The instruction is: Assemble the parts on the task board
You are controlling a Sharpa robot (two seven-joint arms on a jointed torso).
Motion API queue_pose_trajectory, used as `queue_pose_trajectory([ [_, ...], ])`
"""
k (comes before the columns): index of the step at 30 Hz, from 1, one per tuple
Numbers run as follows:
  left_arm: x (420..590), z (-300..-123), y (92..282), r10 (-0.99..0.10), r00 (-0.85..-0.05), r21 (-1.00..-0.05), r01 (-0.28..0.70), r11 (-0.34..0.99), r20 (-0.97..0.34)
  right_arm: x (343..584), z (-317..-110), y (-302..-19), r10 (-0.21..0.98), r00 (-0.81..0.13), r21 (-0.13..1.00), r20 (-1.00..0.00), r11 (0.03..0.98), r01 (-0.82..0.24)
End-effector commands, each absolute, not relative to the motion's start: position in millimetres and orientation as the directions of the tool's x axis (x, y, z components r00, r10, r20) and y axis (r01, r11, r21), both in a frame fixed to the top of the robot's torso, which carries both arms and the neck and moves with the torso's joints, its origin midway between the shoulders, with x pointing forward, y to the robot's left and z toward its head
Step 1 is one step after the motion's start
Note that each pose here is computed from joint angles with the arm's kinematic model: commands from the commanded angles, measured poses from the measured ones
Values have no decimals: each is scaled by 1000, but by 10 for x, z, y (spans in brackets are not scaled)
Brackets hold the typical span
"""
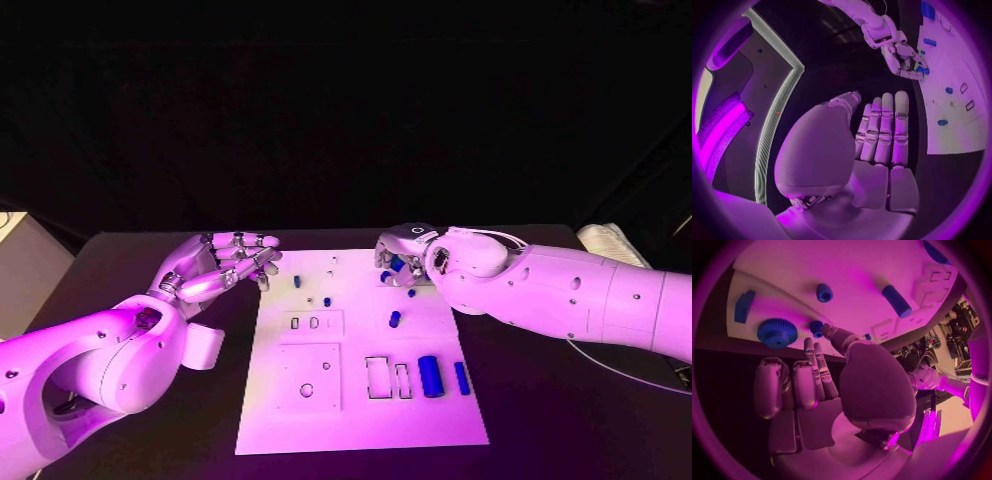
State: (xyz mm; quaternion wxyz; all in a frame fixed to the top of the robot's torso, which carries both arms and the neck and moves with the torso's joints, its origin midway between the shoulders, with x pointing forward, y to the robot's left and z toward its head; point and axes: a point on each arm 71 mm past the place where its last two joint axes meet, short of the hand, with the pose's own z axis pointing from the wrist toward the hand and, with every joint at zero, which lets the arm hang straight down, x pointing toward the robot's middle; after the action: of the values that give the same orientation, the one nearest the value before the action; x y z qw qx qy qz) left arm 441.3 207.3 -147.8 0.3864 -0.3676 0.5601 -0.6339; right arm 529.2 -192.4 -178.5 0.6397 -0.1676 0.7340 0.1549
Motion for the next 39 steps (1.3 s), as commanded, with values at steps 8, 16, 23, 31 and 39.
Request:
queue_pose_trajectory([
  [8, 4410, -1455, 2063, -893, -449, -994, 82, -78, 33, 5280, -1834, -1918, -85, -154, -7, -984, 893, -450],
  [16, 4415, -1456, 2075, -894, -446, -994, 82, -76, 32, 5282, -1844, -1933, -89, -158, -10, -983, 896, -445],
  [23, 4416, -1457, 2081, -895, -444, -994, 81, -74, 31, 5281, -1820, -1922, -72, -128, -8, -989, 895, -445],
  [31, 4419, -1458, 2085, -896, -443, -994, 81, -73, 30, 5244, -1735, -1852, -4, -47, 17, -999, 889, -458],
  [39, 4428, -1461, 2093, -897, -440, -994, 81, -72, 29, 5254, -1596, -1670, 50, 45, 24, -998, 887, -461],
])
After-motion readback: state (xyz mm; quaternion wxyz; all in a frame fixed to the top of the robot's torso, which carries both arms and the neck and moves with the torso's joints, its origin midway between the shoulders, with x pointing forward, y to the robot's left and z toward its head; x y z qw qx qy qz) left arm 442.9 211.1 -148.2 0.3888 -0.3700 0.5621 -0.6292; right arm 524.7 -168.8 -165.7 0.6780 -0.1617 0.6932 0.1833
